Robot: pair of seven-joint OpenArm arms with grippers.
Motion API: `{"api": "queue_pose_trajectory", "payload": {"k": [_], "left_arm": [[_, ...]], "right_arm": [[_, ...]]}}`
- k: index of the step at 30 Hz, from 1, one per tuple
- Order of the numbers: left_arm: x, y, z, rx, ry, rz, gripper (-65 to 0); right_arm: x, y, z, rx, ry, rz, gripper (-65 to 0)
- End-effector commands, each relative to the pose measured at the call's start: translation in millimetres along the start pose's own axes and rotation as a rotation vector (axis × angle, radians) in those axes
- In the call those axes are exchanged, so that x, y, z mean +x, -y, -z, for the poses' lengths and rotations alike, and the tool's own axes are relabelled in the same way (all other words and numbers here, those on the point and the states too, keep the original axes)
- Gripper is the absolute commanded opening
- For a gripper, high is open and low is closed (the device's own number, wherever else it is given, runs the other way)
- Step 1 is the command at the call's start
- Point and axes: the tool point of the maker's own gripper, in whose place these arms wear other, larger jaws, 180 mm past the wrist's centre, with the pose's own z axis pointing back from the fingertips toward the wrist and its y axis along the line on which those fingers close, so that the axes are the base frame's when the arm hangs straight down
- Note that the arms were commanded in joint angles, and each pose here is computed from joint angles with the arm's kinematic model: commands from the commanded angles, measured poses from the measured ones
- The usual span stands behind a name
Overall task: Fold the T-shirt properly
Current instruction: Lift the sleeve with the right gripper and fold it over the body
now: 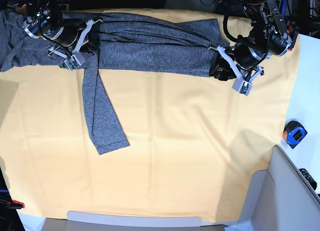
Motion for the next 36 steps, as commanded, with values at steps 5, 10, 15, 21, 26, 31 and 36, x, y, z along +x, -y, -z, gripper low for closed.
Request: {"api": "queue_pose_trajectory", "payload": {"k": [5,10,15,21,26,31,36], "left_arm": [[9.6,1.8,-2.5,-0.007,0.038,0.009,-46.6],[9.6,1.8,-2.5,-0.007,0.038,0.009,-46.6],[9.6,1.8,-2.5,-0.007,0.038,0.009,-46.6],[9.6,1.8,-2.5,-0.007,0.038,0.009,-46.6],[9.6,1.8,-2.5,-0.007,0.038,0.009,-46.6],[8.9,1.6,-2.0,-0.007,0.036,0.007,-46.6],[8.5,1.5,-1.8,-0.008,0.035,0.006,-46.6]], "right_arm": [[2.5,-9.0,-0.3,0.021,0.025,0.008,-65.0],[-0.8,-10.1,-0.3,0.023,0.017,0.013,-65.0],[-2.0,-9.3,-0.5,0.023,0.013,0.011,-59.9],[1.7,-9.5,-0.1,0.026,0.024,0.012,-34.2],[20.4,-2.5,0.2,0.010,0.069,-0.007,-27.9],[66.0,17.4,-4.0,-0.041,0.183,-0.039,-27.8],[113.8,57.2,-13.6,-0.150,0.378,0.233,-27.7]]}}
